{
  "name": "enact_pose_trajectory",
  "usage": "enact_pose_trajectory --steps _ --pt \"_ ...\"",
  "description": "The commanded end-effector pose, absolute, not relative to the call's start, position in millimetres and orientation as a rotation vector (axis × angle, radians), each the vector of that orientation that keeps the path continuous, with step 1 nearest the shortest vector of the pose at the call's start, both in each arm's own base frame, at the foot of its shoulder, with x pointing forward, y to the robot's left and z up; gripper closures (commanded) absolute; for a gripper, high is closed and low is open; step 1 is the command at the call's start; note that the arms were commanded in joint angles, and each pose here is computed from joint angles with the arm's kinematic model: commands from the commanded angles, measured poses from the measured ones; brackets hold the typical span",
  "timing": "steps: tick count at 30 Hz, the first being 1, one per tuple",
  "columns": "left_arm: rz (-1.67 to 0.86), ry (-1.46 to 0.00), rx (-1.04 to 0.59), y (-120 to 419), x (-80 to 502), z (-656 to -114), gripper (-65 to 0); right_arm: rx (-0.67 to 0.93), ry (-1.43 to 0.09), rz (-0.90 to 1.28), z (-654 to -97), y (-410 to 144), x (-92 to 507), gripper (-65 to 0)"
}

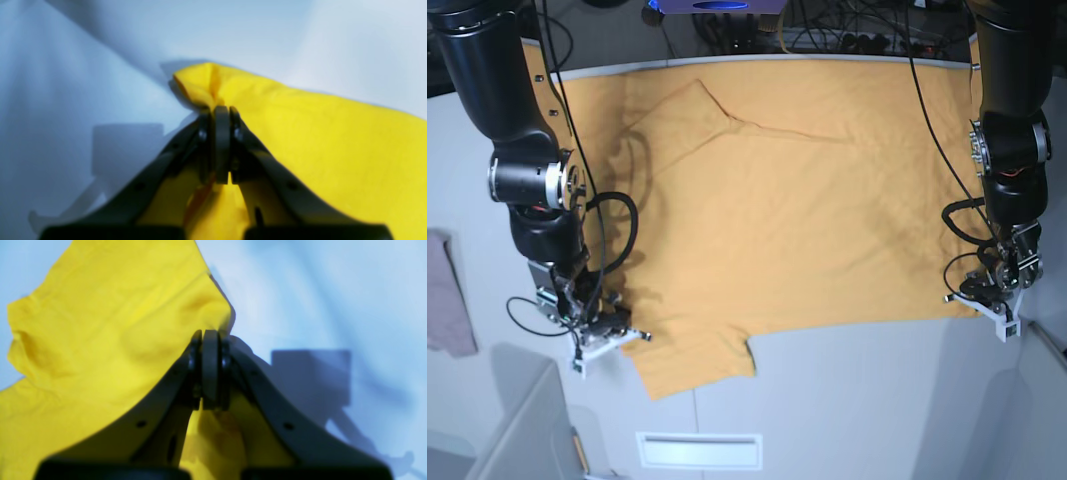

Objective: Fold the T-shirt properly
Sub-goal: 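Lift the hem with both grippers and fold it toward the collar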

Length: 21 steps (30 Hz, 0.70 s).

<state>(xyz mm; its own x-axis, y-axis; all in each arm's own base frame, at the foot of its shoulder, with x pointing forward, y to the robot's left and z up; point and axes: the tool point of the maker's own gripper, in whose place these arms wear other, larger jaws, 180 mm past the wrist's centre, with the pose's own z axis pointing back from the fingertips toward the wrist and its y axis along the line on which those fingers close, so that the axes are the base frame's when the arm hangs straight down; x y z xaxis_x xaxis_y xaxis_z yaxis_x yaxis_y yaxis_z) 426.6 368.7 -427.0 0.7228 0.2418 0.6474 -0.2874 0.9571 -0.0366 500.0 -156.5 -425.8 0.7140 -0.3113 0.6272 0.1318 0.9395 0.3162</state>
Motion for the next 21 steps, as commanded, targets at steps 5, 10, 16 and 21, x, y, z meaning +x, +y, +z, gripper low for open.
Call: enact_pose_trajectory --steps 5,10,16,21 --pt "0.263 -0.736 0.084 375 436 -407 0.0 0.262 -0.867 -0.216 -384 -161 525 0.0" --pt "0.301 -0.797 0.027 371 436 -385 0.0 0.261 -0.916 -0.175 -371 -160 521 0.0" --pt "0.288 -0.828 0.018 369 425 -366 0.0 0.259 -0.938 -0.15 -367 -159 510 0.0" --pt "0.322 -0.865 0.033 383 409 -349 0.0 0.236 -0.952 -0.14 -368 -169 499 0.0"
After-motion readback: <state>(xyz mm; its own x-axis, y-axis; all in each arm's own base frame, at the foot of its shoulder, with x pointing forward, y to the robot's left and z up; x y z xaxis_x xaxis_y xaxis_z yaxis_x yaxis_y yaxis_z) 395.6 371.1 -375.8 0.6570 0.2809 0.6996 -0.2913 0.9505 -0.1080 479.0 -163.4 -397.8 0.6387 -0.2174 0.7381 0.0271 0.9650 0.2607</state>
